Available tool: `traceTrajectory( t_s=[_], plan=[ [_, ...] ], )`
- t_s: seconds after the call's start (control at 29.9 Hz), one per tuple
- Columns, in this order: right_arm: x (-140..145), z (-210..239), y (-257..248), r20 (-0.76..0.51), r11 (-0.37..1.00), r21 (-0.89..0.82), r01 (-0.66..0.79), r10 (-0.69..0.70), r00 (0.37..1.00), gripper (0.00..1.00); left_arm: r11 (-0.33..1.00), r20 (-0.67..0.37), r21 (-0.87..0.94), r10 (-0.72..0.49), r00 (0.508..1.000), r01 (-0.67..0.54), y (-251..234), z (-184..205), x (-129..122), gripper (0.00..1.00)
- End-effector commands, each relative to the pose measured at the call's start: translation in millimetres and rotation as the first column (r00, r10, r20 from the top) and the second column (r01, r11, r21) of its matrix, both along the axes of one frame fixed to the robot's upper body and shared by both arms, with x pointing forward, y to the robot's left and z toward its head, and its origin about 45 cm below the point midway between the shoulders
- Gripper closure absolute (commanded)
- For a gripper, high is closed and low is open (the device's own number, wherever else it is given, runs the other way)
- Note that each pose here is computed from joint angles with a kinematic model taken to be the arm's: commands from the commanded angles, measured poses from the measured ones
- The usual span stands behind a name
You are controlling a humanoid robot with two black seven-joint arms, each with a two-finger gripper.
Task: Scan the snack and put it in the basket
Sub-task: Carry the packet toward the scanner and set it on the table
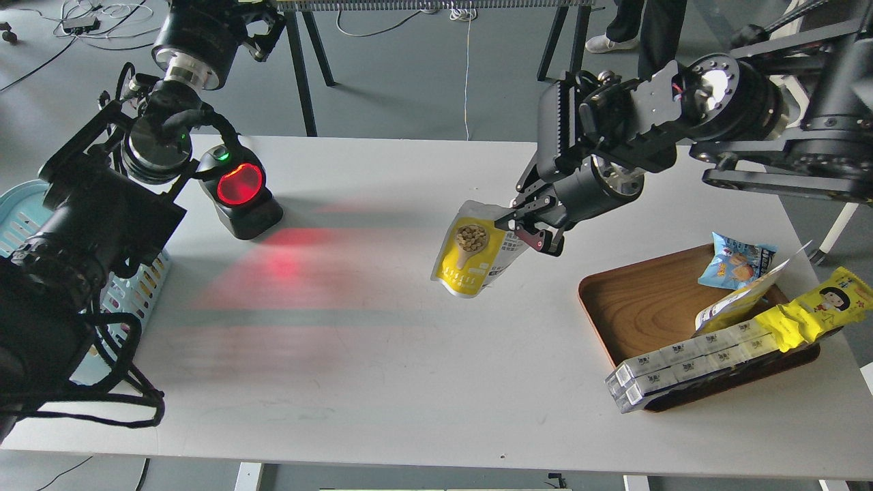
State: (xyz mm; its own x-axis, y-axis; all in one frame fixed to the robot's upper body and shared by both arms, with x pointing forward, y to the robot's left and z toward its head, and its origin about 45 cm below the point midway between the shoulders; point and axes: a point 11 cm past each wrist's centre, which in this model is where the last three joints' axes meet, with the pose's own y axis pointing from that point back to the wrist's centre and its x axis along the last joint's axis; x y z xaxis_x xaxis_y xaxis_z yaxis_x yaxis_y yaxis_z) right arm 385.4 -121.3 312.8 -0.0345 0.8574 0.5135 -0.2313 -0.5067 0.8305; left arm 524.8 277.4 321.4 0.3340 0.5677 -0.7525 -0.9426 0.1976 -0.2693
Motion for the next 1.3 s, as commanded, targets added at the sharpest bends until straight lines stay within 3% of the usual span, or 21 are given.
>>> traceTrajectory(
  t_s=[0.0,0.47,1.27],
  plan=[
    [4,-7,28,-0.012,0.999,0.036,-0.004,0.005,1.0,1.0,1.0,0.001,0.001,-0.001,1.0,0.001,0,0,0,0.0],
    [-4,-54,66,-0.067,0.998,0.05,-0.043,0.046,0.997,1.0,1.0,-0.002,0.0,-0.001,1.0,0.001,0,-1,0,0.0],
    [-5,-59,67,-0.069,0.998,0.036,-0.049,0.051,0.996,0.95,1.0,0.002,0.0,-0.004,1.0,0.004,0,0,0,0.0]
  ],
)
